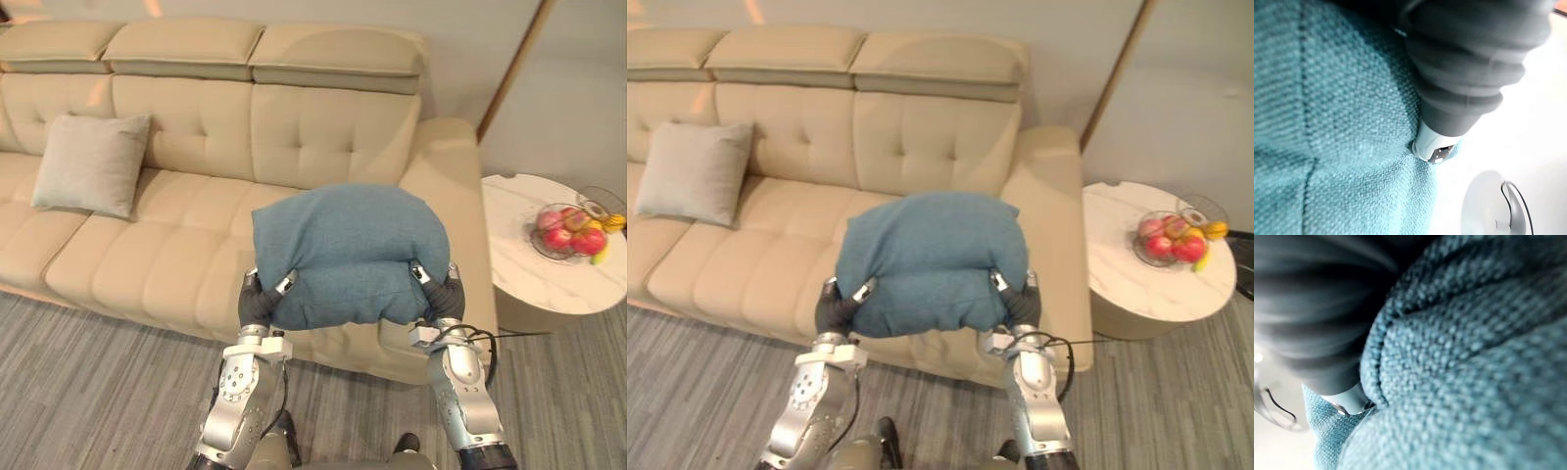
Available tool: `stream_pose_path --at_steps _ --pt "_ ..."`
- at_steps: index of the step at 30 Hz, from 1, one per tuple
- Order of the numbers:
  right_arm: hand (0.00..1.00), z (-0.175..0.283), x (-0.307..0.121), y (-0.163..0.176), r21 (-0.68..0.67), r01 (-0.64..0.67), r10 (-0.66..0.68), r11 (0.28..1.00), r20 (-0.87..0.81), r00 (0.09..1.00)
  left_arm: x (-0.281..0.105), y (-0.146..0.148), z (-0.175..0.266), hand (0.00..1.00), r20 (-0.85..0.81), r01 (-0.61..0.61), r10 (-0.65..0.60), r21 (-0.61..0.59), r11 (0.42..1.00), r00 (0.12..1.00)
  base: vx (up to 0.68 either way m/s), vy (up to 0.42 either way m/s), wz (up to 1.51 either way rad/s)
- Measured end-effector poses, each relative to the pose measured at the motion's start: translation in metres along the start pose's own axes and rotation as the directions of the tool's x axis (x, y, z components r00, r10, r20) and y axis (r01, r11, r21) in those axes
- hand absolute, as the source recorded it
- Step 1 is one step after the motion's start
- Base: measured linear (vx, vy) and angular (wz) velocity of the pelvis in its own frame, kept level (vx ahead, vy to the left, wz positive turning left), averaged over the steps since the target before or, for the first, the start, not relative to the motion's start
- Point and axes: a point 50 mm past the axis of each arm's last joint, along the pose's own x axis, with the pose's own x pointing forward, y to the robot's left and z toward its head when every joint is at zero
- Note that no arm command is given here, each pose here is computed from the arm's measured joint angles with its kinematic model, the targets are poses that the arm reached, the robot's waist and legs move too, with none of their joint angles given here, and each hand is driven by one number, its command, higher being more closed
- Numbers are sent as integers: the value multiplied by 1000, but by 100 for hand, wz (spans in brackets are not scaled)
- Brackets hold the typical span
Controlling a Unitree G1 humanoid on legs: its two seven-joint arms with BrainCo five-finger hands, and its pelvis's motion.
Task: Pick up cushions and gather them together orderly.
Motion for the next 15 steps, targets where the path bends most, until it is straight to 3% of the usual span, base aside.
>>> stream_pose_path --at_steps 7,15 --pt "100 -19 -5 -2 21 16 -14 1000 -89 996 -4 9 -11 100 -62 10 -9 21 1000 998 172 300 14" --pt "100 -14 0 -7 -19 -2 0 1000 -70 998 -7 10 -14 100 -88 51 -49 28 998 995 240 81 23"
